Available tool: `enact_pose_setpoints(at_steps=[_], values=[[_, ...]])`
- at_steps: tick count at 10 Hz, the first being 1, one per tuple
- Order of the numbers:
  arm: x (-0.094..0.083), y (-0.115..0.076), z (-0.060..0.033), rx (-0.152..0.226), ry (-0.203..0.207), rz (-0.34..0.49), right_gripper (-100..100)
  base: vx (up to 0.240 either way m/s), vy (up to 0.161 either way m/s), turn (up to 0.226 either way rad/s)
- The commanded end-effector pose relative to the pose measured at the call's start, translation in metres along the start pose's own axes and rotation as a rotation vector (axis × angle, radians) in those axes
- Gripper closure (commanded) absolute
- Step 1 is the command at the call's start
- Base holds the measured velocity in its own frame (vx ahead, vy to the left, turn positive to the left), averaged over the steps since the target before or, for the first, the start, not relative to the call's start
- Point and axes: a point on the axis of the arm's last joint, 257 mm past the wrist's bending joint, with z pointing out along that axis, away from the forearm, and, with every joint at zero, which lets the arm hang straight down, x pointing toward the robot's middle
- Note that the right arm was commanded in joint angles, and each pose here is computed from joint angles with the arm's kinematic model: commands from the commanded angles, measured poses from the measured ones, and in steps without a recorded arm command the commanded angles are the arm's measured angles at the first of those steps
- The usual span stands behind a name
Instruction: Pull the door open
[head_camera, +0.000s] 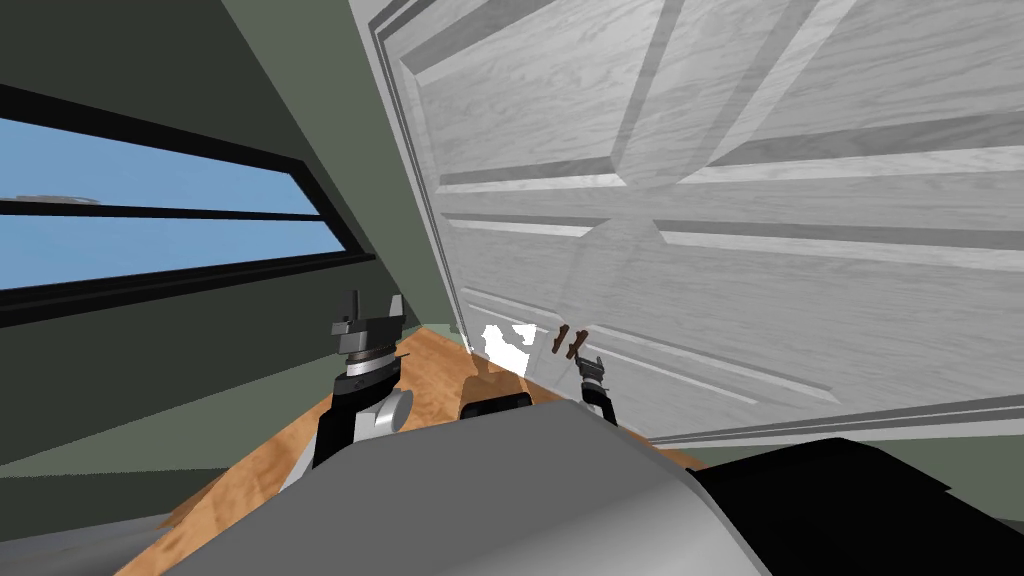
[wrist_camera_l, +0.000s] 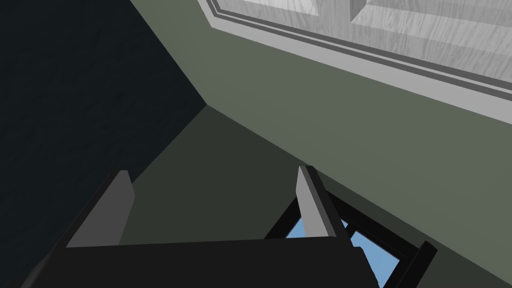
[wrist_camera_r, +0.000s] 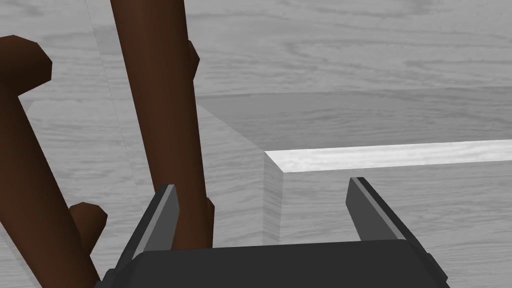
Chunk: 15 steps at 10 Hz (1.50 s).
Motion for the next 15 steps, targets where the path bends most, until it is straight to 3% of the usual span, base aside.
enact_pose_setpoints(at_steps=[1,6,7,15], values=[[0.001,-0.002,0.0011,0.003,0.001,0.001,100,-0.018,0.012,0.023],[0.001,-0.002,0.0011,0.003,0.001,0.001,100,0.004,0.016,0.01],[-0.011,0.008,-0.0119,-0.007,-0.029,-0.015,-100,-0.143,-0.014,-0.157],[-0.035,0.07,-0.0472,-0.078,-0.107,-0.104,-100,-0.198,0.001,-0.129]])
